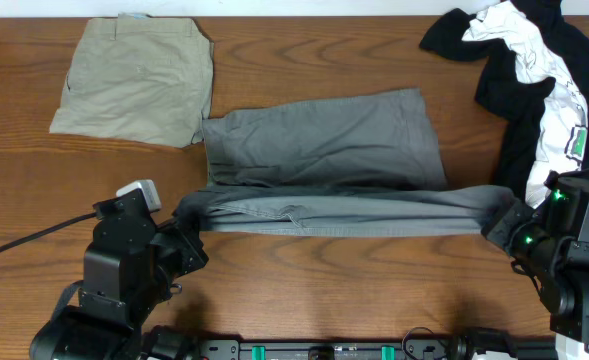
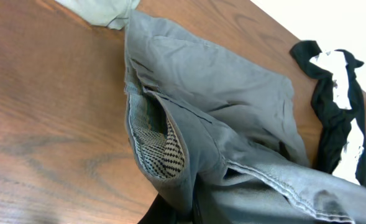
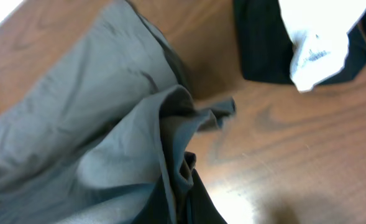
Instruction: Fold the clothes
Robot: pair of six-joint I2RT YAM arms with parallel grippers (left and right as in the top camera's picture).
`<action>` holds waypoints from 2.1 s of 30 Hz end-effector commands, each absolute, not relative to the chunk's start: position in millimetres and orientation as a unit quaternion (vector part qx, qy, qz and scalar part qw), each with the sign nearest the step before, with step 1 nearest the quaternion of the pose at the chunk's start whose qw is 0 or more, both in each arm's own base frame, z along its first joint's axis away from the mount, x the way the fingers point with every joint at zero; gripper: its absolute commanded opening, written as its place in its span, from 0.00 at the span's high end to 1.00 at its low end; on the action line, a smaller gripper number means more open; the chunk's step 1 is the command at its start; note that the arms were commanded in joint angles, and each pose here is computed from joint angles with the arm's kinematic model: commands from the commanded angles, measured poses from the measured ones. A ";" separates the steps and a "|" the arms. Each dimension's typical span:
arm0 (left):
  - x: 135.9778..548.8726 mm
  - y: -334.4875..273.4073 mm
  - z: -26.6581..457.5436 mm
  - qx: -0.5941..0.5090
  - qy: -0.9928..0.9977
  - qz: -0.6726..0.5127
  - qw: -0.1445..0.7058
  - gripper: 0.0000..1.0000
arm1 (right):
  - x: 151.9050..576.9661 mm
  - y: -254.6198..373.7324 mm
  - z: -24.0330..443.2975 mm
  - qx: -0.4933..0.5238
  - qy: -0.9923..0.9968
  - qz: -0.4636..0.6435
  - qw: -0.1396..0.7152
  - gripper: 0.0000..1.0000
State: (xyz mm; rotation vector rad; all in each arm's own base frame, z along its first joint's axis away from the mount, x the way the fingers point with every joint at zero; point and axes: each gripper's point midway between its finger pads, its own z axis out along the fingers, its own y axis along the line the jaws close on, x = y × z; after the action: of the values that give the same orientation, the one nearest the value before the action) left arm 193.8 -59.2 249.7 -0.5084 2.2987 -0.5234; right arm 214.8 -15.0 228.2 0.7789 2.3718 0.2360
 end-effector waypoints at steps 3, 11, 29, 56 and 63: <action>201.4 -11.8 250.5 -0.261 0.874 -0.091 0.399 0.94 | 239.4 -52.7 243.4 0.312 0.878 0.003 0.362 0.99; 237.9 -2.3 227.2 -0.285 0.879 -0.021 0.382 0.94 | 304.8 -54.4 205.1 0.302 0.896 0.007 0.327 0.98; 394.4 -17.5 151.6 -0.300 0.858 0.036 0.416 0.94 | 418.9 -42.9 110.5 0.248 0.915 0.057 0.314 0.98; 474.5 -34.7 132.4 -0.317 0.801 -0.026 0.508 0.83 | 519.3 -12.3 100.7 0.177 0.861 0.095 0.467 0.44; 480.0 -36.2 156.0 -0.271 0.798 -0.013 0.538 0.02 | 531.9 -4.7 128.0 0.156 0.837 0.118 0.512 0.01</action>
State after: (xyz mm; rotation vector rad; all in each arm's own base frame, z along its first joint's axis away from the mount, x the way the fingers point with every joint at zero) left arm 482.3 -41.4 144.9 -0.7192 1.9040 -0.1082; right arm 528.2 -14.8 119.6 0.4149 2.0245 0.2743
